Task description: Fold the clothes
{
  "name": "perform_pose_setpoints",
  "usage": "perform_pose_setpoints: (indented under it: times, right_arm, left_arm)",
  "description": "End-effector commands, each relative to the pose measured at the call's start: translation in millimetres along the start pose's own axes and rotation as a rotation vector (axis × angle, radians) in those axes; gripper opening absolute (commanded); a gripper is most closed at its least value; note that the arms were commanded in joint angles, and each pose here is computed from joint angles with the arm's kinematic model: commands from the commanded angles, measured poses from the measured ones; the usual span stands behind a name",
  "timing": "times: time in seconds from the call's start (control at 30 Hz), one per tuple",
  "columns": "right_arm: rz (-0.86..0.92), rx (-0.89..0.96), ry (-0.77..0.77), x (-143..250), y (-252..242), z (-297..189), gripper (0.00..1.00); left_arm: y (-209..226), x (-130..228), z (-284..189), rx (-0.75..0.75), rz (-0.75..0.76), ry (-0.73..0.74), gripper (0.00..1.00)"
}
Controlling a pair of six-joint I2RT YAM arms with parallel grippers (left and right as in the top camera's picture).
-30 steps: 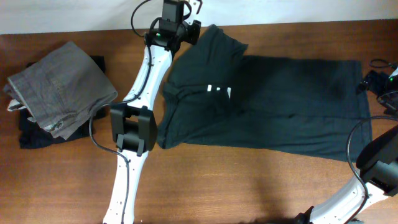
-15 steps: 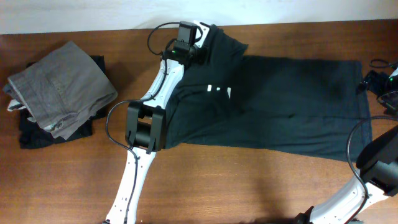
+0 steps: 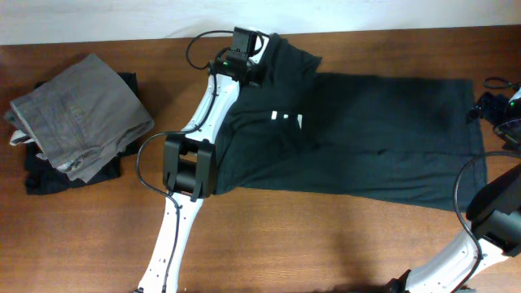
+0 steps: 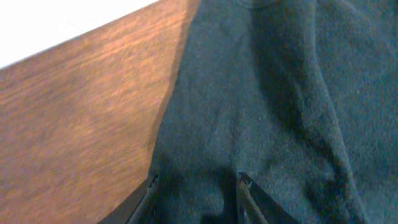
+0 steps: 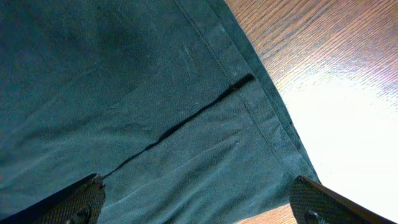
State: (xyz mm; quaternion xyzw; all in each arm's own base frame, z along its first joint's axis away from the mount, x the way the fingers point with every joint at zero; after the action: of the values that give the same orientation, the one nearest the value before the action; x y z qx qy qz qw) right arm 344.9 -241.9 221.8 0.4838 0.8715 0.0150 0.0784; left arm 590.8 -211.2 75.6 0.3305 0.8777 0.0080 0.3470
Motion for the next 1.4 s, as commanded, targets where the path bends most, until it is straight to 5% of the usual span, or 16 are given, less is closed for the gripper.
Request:
perform_pose_setpoints:
  times: [0.0, 0.33, 0.63, 1.37]
  right_arm:
    - [-0.006, -0.005, -0.005, 1.6, 2.5, -2.0, 0.99]
    - [-0.006, -0.005, -0.005, 1.6, 2.5, -2.0, 0.99]
    - [-0.006, -0.005, -0.005, 1.6, 2.5, -2.0, 0.99]
    - [-0.006, -0.005, -0.005, 1.6, 2.5, -2.0, 0.99]
  left_arm:
    - [-1.7, 46.7, 23.9, -0.022, 0.016, 0.184, 0.39]
    - [6.4, 37.2, -0.2, -0.035, 0.006, 0.231, 0.40]
    - [28.3, -23.6, -56.8, -0.049, -0.028, 0.032, 0.52]
    - [12.8, -6.4, 20.1, -0.014, -0.049, -0.133, 0.53]
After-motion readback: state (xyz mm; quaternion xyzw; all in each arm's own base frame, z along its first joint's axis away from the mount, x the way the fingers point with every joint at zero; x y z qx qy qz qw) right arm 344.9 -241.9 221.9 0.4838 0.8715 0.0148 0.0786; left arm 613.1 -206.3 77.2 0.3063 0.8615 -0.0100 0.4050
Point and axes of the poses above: each gripper's point midway between its finger pads, its own z axis out along the fingers, its own y axis along the line the jaws close on, x = y × z, the point moved 9 cm from there along -z, back along the fingers, and after that the axes turned 15 degrees about z, right-handed, at the moved point
